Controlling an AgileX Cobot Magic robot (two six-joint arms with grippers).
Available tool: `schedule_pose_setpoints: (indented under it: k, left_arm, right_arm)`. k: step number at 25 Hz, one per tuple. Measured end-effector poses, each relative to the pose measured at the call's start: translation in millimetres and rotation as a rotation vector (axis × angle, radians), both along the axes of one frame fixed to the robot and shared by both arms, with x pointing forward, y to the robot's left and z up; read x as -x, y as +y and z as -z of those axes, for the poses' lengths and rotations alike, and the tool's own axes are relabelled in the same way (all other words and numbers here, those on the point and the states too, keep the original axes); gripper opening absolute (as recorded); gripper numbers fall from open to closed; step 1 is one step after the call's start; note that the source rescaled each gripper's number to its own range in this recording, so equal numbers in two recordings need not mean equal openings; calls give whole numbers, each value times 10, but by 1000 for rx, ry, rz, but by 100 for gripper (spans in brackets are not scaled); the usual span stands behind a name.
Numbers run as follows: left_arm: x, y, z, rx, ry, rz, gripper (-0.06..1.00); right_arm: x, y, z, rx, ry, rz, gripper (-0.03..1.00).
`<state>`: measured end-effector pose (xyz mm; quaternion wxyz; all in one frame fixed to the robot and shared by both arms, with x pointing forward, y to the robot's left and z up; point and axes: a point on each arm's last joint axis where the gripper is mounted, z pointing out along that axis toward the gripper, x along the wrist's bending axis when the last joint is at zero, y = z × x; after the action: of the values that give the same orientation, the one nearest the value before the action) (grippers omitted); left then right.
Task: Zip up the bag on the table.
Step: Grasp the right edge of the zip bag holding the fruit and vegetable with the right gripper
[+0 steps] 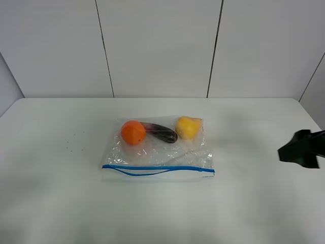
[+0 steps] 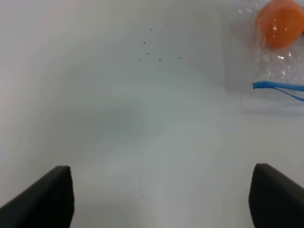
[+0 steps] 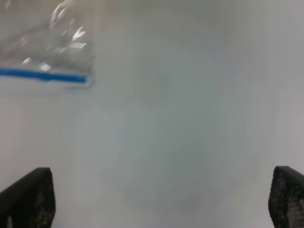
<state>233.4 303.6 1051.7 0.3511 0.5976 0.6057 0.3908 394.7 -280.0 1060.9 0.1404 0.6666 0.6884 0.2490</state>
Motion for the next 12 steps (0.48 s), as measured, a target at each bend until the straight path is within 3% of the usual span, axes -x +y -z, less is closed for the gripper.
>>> schedule_pose_setpoints:
  k: [4, 8, 12]
  left_arm:
    - [0, 0, 0, 0, 0, 0, 100]
    - [0, 0, 0, 0, 0, 0, 100]
    - [0, 0, 0, 0, 0, 0, 100]
  right_arm:
    - [-346, 164, 235, -147, 74, -79, 100]
    - [-611, 216, 468, -237, 118, -98, 100]
    - [-874, -30, 771, -367, 159, -82, 100]
